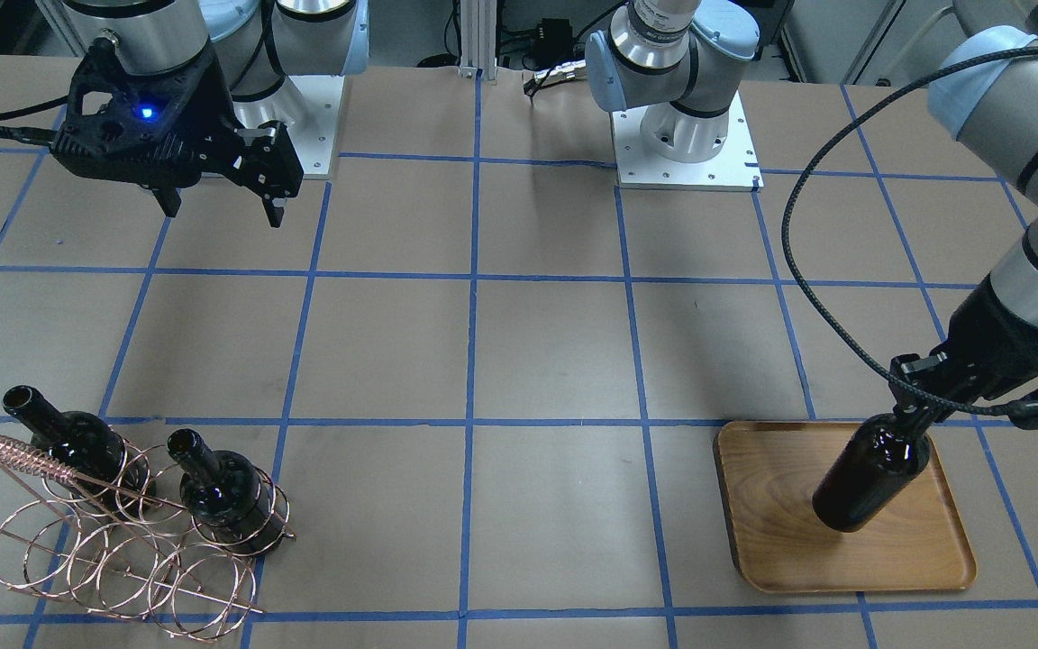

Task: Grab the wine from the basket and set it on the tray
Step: 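Grasp the bottle with the left gripper and carry it onto the wooden tray, then open the left gripper and raise it off the bottle on the tray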

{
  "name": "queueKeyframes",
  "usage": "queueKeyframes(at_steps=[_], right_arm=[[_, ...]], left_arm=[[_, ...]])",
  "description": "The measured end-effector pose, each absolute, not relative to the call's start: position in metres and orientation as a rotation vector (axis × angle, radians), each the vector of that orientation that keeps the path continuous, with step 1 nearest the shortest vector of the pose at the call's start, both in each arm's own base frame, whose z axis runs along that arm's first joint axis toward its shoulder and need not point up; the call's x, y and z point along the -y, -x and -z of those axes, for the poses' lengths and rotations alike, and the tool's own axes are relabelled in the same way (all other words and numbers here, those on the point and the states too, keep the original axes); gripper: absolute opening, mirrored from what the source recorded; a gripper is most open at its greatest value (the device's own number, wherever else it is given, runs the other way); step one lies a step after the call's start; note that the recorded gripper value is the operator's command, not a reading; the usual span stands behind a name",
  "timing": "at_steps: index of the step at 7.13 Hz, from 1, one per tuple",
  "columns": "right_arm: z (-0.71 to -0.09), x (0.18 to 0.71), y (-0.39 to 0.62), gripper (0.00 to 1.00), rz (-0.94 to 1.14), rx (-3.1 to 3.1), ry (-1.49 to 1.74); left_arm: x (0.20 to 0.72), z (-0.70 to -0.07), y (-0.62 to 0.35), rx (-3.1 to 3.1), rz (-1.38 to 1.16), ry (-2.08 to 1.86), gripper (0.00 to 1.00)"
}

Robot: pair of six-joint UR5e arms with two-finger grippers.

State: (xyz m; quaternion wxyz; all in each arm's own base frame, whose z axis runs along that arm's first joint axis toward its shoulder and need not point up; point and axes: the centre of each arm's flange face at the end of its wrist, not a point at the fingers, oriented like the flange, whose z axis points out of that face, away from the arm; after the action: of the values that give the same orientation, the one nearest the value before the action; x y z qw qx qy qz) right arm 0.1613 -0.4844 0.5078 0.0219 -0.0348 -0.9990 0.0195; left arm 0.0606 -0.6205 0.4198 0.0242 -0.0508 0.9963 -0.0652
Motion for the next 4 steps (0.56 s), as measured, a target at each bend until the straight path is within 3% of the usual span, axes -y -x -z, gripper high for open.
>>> queueKeyframes(at_steps=[4], right_arm=[[-0.506, 0.483, -0.162, 1.00, -0.059, 3.093, 0.109]], left_arm=[[0.621, -0.401, -0.094, -3.106, 0.148, 0.144, 0.00]])
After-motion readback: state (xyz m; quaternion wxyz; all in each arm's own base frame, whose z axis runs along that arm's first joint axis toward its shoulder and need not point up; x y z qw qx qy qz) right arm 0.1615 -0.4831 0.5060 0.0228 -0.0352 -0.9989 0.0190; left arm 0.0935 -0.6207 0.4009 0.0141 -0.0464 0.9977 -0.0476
